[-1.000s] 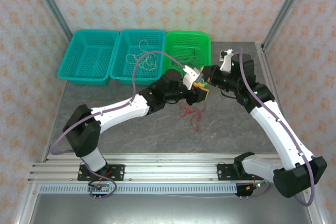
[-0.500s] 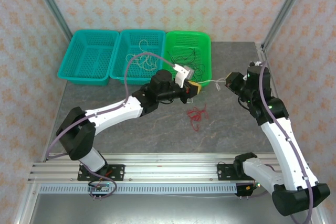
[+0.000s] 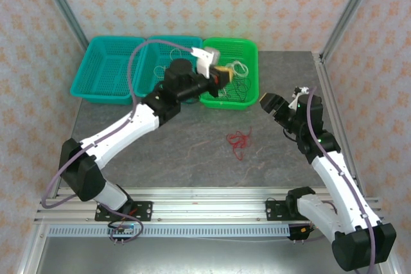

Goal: Untangle the cables

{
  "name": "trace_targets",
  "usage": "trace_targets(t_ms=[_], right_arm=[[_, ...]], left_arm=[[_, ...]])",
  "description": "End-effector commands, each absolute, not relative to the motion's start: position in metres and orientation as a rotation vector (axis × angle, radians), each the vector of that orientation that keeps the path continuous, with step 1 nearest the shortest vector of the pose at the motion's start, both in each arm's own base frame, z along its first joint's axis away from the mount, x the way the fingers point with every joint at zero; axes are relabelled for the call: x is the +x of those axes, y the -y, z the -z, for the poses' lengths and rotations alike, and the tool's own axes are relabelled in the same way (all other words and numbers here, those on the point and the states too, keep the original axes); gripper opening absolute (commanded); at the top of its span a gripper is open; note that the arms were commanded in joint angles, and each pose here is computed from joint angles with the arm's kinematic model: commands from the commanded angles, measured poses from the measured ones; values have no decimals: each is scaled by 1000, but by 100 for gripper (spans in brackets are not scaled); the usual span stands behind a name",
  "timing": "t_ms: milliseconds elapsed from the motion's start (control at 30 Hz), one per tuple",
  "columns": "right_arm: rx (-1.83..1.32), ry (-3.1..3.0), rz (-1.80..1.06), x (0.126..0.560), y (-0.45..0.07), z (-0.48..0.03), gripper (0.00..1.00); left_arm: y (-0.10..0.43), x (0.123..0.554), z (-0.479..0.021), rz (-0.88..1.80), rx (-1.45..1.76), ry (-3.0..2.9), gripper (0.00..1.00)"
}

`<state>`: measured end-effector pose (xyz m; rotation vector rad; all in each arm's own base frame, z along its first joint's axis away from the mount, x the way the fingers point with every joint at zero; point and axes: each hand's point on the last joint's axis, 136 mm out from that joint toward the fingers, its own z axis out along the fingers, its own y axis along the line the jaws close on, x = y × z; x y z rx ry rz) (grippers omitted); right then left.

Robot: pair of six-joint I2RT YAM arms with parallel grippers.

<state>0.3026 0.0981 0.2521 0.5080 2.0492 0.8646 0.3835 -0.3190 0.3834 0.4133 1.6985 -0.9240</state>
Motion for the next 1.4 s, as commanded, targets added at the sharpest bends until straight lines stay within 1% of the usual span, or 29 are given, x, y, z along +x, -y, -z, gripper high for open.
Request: trace_targets(t_ms=[0,100,200,333,467,500,533,633,667,733,867,967,1067,1200,1367], right_arm=[[505,-1986,-949,309,-105,-266,80],[514,-1996,-955,308,-106,-264,80],[519,-2008,-943,306,-104,-262,80],[520,-2027,-929,301,-103,-260,81],[522,-2025,-925,299,-102,-260,81],[523,-2030,-923,299,-102,-259,81],[522,-2032,-920,299,-102,-259,82],[528,-2041,-911,299,-101,-256,82],[531,-2044,-908,299,-100,-255,82],[537,-2050,-905,301,-100,-253,82],[545,-2081,-896,303,-101,-244,82],[550,-2120,-886,304,-103,-235,82],[557,-2176,-857,304,-102,-221,82],[545,-2285,-812,300,-103,-202,82],[535,-2507,-722,290,-105,-170,82]], left_arm=[[264,423,-406,750,282,-1693,0],[229,463,-408,675,201,-1718,0],[196,504,-391,596,125,-1766,0],[164,555,-349,551,23,-1855,0],[147,590,-300,516,-39,-1958,0],[143,596,-292,508,-49,-1974,3],[142,600,-285,503,-54,-1988,8],[138,606,-273,498,-63,-2014,31],[138,606,-272,503,-67,-2016,35],[138,602,-277,517,-71,-2003,39],[140,585,-301,576,-82,-1959,41],[146,557,-326,670,-103,-1913,41],[161,521,-335,734,-87,-1884,41],[192,464,-329,727,1,-1909,41],[232,401,-296,670,165,-2009,41]])
